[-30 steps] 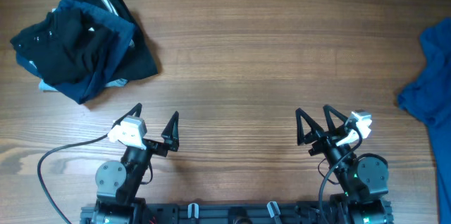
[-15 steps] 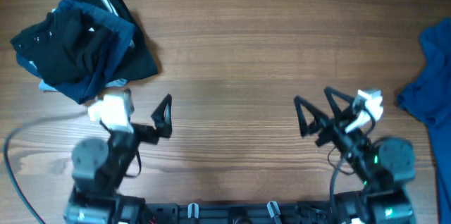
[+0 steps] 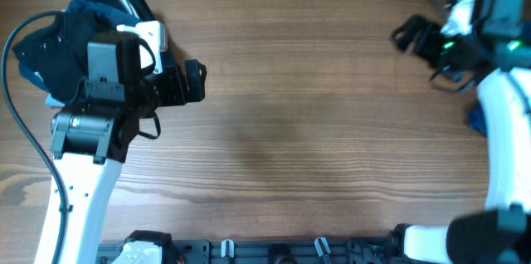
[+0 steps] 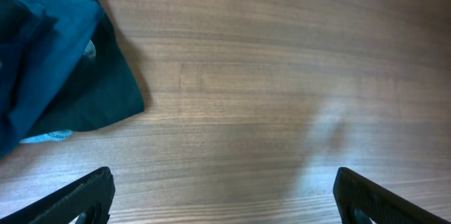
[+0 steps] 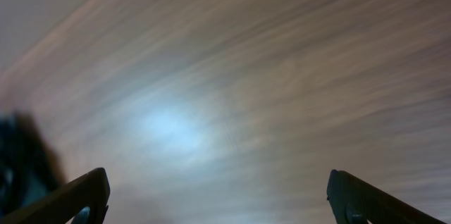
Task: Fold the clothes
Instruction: 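Reach the right gripper to the teal shirt at the right edge, then grasp the teal shirt with the right gripper and drag it leftward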
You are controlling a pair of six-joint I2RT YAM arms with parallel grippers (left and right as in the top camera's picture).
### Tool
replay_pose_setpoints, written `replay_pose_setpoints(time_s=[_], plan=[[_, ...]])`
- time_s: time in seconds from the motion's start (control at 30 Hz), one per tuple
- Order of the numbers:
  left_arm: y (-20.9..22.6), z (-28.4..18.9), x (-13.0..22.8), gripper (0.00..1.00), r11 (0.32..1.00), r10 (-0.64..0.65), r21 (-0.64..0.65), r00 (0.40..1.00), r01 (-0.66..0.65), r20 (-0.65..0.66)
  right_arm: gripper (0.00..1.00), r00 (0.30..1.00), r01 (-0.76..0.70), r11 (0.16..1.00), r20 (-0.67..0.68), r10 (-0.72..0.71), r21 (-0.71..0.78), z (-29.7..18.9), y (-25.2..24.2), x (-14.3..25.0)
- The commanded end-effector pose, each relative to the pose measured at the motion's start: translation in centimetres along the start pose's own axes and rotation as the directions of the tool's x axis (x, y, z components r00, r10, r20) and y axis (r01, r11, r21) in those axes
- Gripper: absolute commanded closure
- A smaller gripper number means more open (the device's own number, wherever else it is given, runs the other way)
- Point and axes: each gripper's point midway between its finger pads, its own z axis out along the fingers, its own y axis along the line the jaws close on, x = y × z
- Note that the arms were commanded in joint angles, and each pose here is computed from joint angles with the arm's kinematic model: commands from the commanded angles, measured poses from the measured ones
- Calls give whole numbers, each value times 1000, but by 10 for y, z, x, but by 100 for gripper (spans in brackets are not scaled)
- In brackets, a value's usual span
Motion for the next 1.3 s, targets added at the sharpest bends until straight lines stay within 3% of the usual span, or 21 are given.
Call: replay_pose_setpoints(time_s=[0.0,0.2,0.4,0.57,0.67,0.73,0.77,0.83,0.93,1.03,1.17,1.27], plan=[[-8,-4,-3,0,998,51,31,999,-51,-2,0,999,-30,995,37,27,95,10,-58,-31],[-14,-5,2,0,997,46,70,999,-44,-24,5,984,-176,923,71,161,342,27,-171,-43],[-14,-5,2,0,997,46,70,999,-45,-22,10,945,-236,847,-91,314,476,82,-240,2],[-14,-5,2,0,997,46,70,999,-44,-24,17,906,-254,745,-117,406,616,104,-281,30],[-14,-5,2,0,997,46,70,999,-44,-22,28,898,-266,735,-118,425,624,108,-285,35],[-15,-5,1,0,996,47,71,999,-46,-17,57,893,-276,741,-121,433,612,110,-282,35],[-15,-5,0,0,996,47,71,999,-46,-15,75,890,-281,750,-128,437,599,111,-279,36],[-15,-5,0,0,996,48,72,999,-47,-14,96,889,-287,802,-167,427,525,117,-265,36],[-15,-5,0,0,996,48,71,999,-47,-13,96,906,-274,916,-240,348,294,120,-216,27],[-13,-5,0,0,997,47,60,999,-47,-12,96,944,-162,987,-289,159,12,103,-133,18],[-11,-8,-3,0,998,48,46,999,-48,3,96,953,27,987,-294,-73,-156,86,-34,29],[-9,-16,-5,0,998,49,29,999,-49,21,96,910,170,955,-334,-248,-244,91,39,64]])
